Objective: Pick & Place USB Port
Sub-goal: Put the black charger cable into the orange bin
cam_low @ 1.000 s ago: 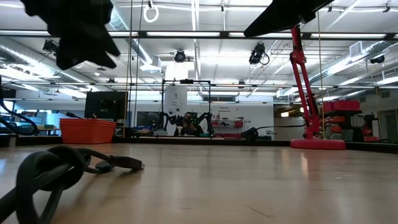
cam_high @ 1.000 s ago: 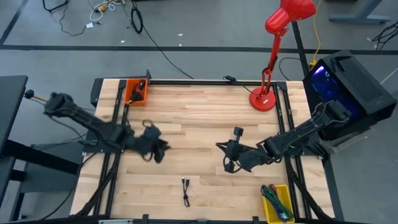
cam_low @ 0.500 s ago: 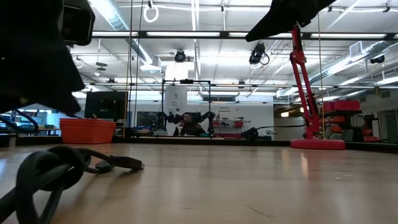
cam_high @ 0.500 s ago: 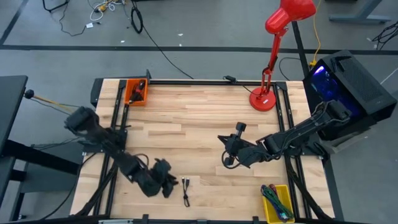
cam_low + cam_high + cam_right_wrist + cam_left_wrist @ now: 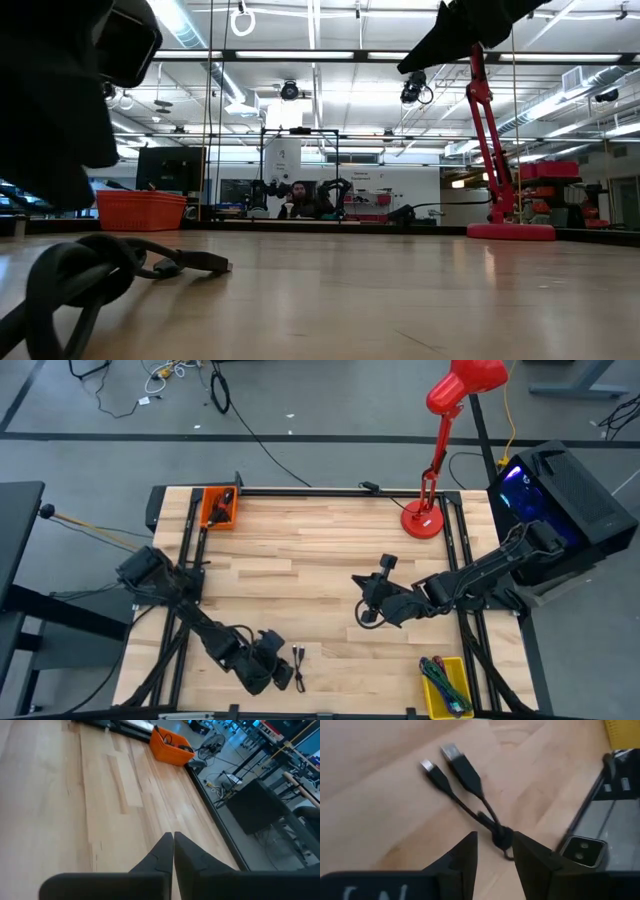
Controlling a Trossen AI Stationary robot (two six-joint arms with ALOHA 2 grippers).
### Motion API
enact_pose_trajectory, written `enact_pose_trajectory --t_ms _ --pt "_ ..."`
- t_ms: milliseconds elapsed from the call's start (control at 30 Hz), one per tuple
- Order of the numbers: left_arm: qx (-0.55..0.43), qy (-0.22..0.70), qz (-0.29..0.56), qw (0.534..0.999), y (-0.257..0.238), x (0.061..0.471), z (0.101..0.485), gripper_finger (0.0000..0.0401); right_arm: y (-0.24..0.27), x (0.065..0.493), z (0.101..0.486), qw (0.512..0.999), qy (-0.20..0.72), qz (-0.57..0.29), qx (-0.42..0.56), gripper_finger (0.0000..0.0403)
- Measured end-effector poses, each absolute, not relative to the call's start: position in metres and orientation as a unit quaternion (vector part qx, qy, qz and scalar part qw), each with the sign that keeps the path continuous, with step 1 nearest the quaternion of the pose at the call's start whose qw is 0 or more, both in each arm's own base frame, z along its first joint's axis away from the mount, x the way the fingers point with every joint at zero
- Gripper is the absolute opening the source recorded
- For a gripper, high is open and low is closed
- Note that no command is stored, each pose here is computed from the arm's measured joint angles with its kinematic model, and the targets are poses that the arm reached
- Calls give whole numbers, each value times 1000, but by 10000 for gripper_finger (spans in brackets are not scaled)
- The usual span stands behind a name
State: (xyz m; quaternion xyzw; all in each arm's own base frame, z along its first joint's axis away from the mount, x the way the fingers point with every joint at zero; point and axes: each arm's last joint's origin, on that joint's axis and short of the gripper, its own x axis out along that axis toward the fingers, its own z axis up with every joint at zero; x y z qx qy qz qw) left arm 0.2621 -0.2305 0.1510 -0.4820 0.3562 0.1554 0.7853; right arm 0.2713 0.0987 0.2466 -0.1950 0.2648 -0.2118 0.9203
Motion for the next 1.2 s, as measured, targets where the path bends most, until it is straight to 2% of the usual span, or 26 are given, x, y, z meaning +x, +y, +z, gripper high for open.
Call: enact_pose_trajectory --t_ms 233,433,767,1200 --pt "-516 362 167 758 -234 265 140 107 98 270 244 915 278 -210 -206 16" --pt "-540 375 146 739 -238 276 122 110 97 268 243 911 287 -210 -210 16" --pt "-552 365 128 739 -238 283 121 135 97 266 240 908 299 -208 -208 16" --pt "-558 369 122 733 -223 297 122 134 97 266 239 908 305 -200 -207 16"
